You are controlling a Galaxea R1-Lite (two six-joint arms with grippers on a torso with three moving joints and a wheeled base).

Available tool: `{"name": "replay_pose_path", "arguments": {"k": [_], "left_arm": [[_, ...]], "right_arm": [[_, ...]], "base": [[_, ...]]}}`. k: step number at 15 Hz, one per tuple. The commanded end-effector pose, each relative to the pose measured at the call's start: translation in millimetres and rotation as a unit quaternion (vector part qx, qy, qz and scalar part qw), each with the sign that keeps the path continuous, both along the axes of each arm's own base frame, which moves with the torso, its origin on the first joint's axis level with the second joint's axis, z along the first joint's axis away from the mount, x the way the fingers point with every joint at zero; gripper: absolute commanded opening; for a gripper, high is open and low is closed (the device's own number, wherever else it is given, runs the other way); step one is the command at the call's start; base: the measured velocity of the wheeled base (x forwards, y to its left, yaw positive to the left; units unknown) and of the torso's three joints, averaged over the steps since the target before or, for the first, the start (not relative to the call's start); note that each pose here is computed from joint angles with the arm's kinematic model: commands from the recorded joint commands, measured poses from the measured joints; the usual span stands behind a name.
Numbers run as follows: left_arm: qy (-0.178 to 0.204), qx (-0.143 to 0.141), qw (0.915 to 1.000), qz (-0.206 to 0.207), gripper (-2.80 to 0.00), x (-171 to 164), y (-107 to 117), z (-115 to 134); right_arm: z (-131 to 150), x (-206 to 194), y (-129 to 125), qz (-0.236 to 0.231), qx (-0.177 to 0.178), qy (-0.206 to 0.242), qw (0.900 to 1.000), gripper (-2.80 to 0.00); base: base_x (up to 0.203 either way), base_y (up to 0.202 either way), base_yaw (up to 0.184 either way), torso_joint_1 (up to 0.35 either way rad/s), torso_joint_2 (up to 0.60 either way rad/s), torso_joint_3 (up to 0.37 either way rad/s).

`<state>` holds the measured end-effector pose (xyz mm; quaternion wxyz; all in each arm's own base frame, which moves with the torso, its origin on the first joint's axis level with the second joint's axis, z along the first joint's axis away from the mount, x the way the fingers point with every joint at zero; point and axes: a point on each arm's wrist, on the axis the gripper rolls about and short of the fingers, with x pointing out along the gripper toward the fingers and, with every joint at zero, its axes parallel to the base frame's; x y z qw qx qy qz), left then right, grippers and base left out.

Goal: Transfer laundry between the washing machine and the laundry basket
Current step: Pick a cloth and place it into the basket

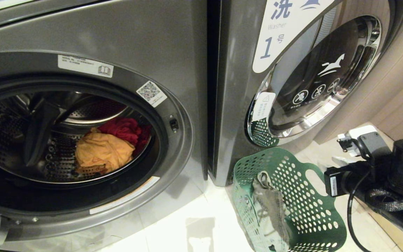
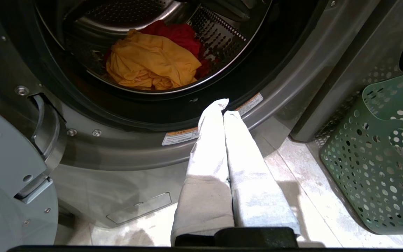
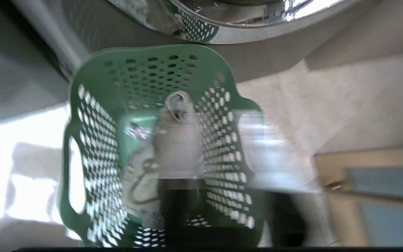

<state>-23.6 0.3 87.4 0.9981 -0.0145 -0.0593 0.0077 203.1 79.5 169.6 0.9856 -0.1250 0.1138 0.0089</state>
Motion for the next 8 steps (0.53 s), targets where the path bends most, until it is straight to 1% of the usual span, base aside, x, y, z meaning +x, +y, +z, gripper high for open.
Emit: {"name": "replay_pose_path", "arguments": {"k": [1, 2, 4, 7, 8], "left_arm": [[0.02, 0.0, 0.9998, 0.0, -2.8, 3.4, 0.0, -11.0], [0.02, -0.001, 0.9998, 0.001, -2.8, 3.4, 0.0, -11.0], [0.02, 0.0, 0.9998, 0.0, -2.8, 3.4, 0.0, -11.0], [0.02, -0.001, 0.9998, 0.001, -2.8, 3.4, 0.0, -11.0], [0.02, -0.001, 0.9998, 0.001, -2.8, 3.4, 0.0, -11.0]], "right_arm": [[5.8, -20.5, -6.9, 0.015, -0.038, -0.02, 0.999, -2.8], [8.7, -23.2, -8.2, 0.016, -0.034, -0.027, 0.999, -2.8], [10.0, -28.3, -9.2, 0.044, -0.027, -0.03, 0.998, -2.8], [7.9, -29.2, -9.2, 0.047, -0.026, -0.027, 0.998, -2.8], [6.8, -30.0, -9.6, 0.047, -0.026, -0.025, 0.998, -2.8]], "base": [[0.0, 0.0, 0.0, 0.0, 0.0, 0.0], [0.0, 0.0, 0.0, 0.0, 0.0, 0.0], [0.0, 0.0, 0.0, 0.0, 0.0, 0.0], [0.0, 0.0, 0.0, 0.0, 0.0, 0.0], [0.0, -0.013, 0.103, 0.005, 0.0, 0.003]]}}
